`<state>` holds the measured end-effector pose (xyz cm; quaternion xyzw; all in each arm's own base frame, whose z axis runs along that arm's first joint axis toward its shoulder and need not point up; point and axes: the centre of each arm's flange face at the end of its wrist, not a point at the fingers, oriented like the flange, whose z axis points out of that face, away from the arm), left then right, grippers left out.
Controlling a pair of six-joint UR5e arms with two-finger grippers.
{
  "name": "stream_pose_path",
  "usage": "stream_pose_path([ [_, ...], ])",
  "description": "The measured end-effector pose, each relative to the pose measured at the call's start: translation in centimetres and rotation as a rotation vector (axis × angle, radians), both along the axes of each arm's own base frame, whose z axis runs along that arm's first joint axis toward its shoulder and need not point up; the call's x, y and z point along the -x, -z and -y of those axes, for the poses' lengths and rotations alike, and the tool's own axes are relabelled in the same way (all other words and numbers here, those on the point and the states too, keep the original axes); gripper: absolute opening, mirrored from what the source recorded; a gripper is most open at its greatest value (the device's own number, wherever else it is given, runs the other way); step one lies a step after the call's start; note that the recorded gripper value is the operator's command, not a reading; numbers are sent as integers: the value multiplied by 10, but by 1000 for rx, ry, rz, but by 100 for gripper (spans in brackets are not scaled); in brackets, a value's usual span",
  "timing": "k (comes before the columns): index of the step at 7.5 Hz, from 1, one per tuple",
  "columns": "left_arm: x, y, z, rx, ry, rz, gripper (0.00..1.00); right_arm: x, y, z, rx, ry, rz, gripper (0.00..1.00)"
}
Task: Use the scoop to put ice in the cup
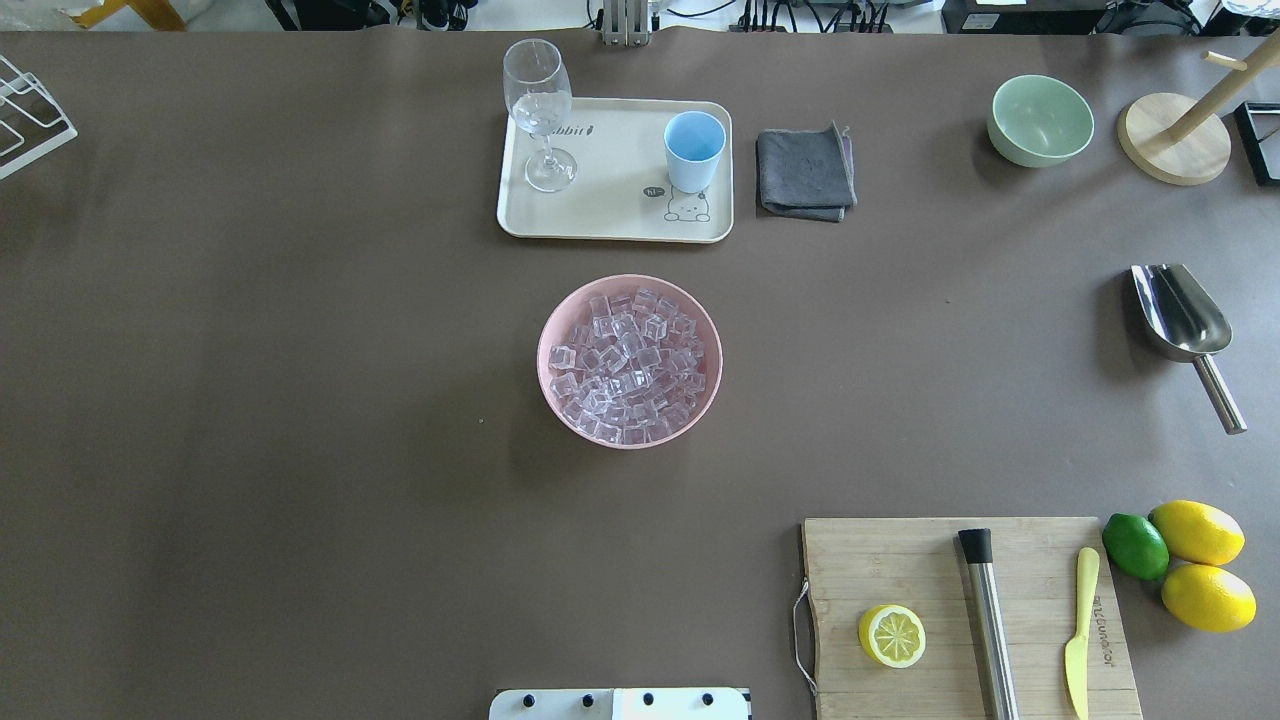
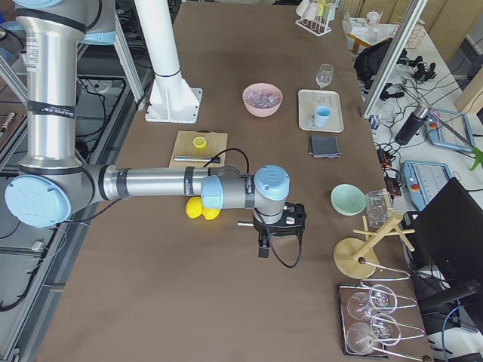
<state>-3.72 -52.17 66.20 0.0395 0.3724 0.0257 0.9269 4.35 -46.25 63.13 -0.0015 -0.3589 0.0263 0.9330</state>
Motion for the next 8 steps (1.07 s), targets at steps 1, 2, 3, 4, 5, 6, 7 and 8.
stream_pose_path([
  [1, 0, 0, 1, -1, 0, 1, 99, 0, 0, -1, 1, -1, 0, 100],
  [2, 0, 1, 1, -3, 0, 0, 99, -1, -3, -5, 6, -2, 5, 100],
  [3, -1, 2, 2, -4, 0, 0, 99, -2, -3, -8, 7, -3, 3, 100],
  [4, -1, 2, 2, -4, 0, -1, 99, -3, -4, -11, 8, -4, 1, 100],
  [5, -1, 3, 1, -4, 0, -1, 99, -3, -2, -11, 4, -4, 1, 100],
  [6, -1, 2, 0, -3, -1, -1, 99, -3, -2, -11, 4, -5, 0, 100],
  [7, -1, 2, 1, -4, -1, -1, 99, -3, -2, -11, 5, -6, -1, 100],
  [8, -1, 3, 1, -5, -1, -2, 99, -2, -1, -9, 7, -11, -1, 100],
])
